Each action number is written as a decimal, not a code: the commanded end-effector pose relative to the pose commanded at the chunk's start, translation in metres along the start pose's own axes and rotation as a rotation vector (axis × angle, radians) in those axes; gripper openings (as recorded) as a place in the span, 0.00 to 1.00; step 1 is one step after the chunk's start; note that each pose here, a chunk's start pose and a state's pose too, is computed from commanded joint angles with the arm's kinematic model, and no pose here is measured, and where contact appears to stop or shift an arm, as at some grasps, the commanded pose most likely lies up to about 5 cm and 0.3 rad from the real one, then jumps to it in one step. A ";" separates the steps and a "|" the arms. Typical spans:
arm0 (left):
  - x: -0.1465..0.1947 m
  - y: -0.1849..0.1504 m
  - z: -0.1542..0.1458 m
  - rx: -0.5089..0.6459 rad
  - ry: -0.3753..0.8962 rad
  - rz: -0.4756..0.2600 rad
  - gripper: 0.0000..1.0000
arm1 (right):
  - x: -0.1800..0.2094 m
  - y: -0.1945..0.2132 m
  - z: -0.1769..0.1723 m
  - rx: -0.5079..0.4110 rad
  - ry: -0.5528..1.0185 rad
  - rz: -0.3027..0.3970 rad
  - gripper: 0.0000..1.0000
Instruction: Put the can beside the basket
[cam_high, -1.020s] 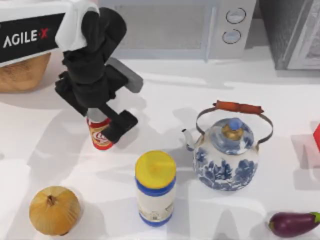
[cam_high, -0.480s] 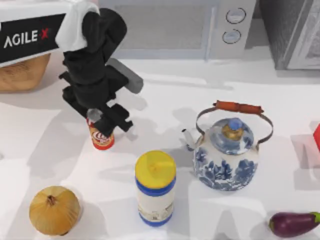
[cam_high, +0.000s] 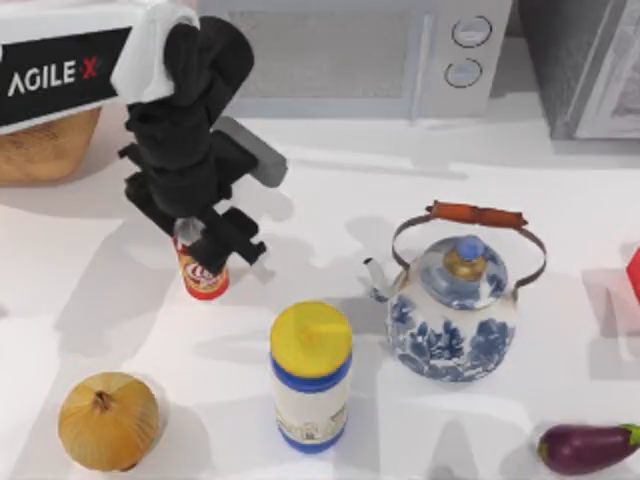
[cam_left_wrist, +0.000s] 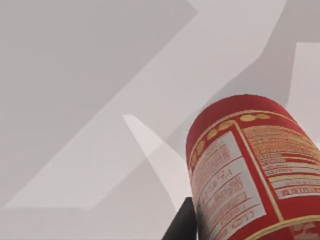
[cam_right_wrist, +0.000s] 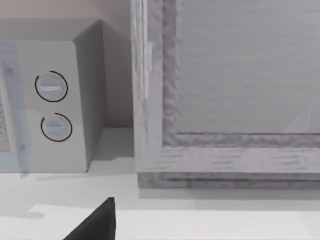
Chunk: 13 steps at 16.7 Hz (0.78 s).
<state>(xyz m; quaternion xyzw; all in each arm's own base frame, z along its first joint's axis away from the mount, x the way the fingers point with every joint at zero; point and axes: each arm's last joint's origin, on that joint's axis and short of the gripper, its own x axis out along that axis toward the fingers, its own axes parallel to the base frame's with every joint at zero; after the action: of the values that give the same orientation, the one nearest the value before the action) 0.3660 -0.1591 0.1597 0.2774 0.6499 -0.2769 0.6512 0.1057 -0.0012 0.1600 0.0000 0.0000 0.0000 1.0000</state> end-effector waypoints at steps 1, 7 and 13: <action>0.000 0.000 0.000 0.000 0.000 0.000 0.00 | 0.000 0.000 0.000 0.000 0.000 0.000 1.00; -0.007 -0.002 -0.001 0.003 -0.039 -0.003 0.00 | 0.000 0.000 0.000 0.000 0.000 0.000 1.00; -0.031 0.025 -0.032 -0.211 -0.150 -0.008 0.00 | 0.000 0.000 0.000 0.000 0.000 0.000 1.00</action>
<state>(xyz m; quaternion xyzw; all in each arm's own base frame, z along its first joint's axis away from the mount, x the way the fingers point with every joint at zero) 0.3614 -0.1185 0.1906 0.1835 0.6259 -0.2296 0.7224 0.1057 -0.0012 0.1600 0.0000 0.0000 0.0000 1.0000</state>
